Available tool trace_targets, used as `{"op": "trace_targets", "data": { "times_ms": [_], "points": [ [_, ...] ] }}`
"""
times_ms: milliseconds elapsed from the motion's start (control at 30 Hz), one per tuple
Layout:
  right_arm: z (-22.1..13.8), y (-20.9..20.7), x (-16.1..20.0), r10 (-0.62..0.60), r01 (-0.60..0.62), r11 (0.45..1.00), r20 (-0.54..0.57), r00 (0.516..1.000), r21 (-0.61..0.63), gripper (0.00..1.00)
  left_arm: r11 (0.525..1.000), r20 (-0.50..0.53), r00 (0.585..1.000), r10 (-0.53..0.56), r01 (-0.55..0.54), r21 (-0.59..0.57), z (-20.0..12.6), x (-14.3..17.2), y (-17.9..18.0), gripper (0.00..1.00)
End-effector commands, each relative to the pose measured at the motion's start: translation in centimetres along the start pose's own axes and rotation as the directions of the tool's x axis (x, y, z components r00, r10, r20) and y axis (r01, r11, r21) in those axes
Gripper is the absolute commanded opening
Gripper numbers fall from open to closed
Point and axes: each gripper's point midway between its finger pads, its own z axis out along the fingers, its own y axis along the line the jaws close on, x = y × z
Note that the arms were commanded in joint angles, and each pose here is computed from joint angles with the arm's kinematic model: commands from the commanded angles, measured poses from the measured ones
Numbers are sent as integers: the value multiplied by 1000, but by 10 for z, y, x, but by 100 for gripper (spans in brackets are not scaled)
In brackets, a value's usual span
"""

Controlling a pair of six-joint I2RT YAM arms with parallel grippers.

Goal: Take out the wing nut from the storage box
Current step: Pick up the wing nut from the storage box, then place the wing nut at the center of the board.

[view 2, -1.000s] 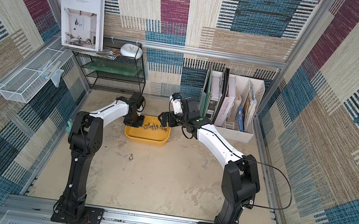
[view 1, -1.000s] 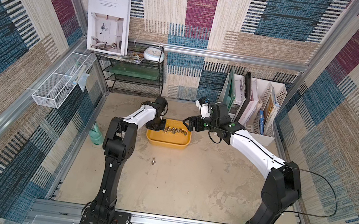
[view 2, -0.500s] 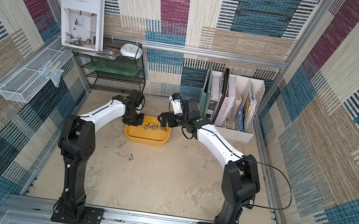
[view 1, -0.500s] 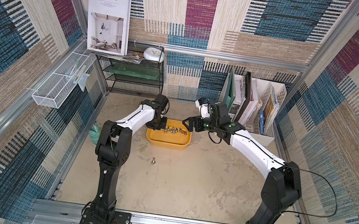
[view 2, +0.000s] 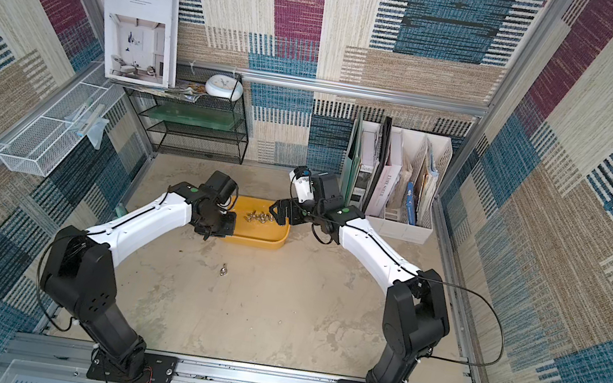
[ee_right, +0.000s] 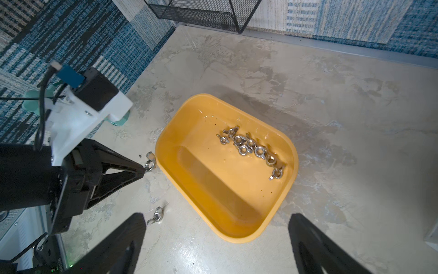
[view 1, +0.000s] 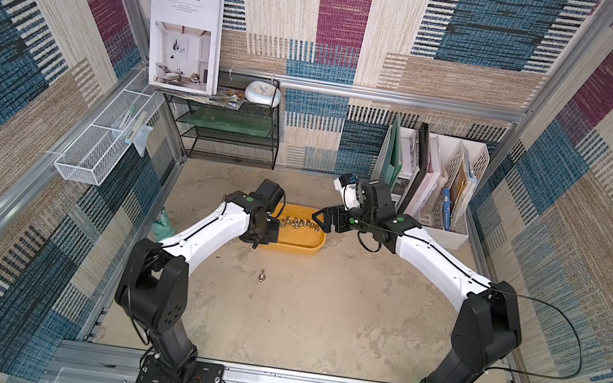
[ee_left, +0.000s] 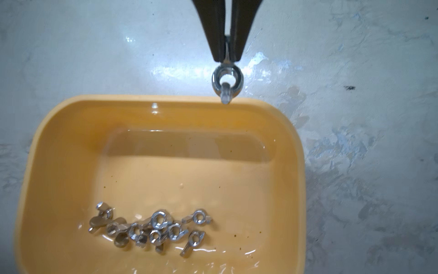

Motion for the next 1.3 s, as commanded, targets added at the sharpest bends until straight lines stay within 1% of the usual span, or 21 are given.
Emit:
{"op": "trace_targets", "data": {
  "times_ms": [0, 267, 433, 667, 867, 1267],
  "points": [
    [-1, 16, -5, -11, 12, 998, 23, 1000, -61, 99, 999, 11, 999, -38, 38, -14, -3, 16, 9, 0],
    [6, 44, 11, -43, 41, 993, -14, 999, -111, 99, 999, -24, 999, -48, 48, -12, 8, 66, 28, 0],
    [9, 56, 14, -51, 48, 990, -25, 998, -130, 99, 998, -61, 997, -54, 53, -26, 24, 84, 35, 0],
    [7, 57, 15, -51, 48, 991, -27, 998, -122, 99, 998, -73, 995, -65, 64, -19, 38, 93, 31, 0],
    [6, 58, 17, -51, 47, 991, -31, 998, -123, 99, 999, -92, 995, -50, 48, -23, 49, 97, 28, 0],
    [4, 55, 17, -52, 49, 993, -29, 998, -111, 99, 999, -109, 994, -28, 25, -30, 60, 102, 25, 0]
  ]
}}
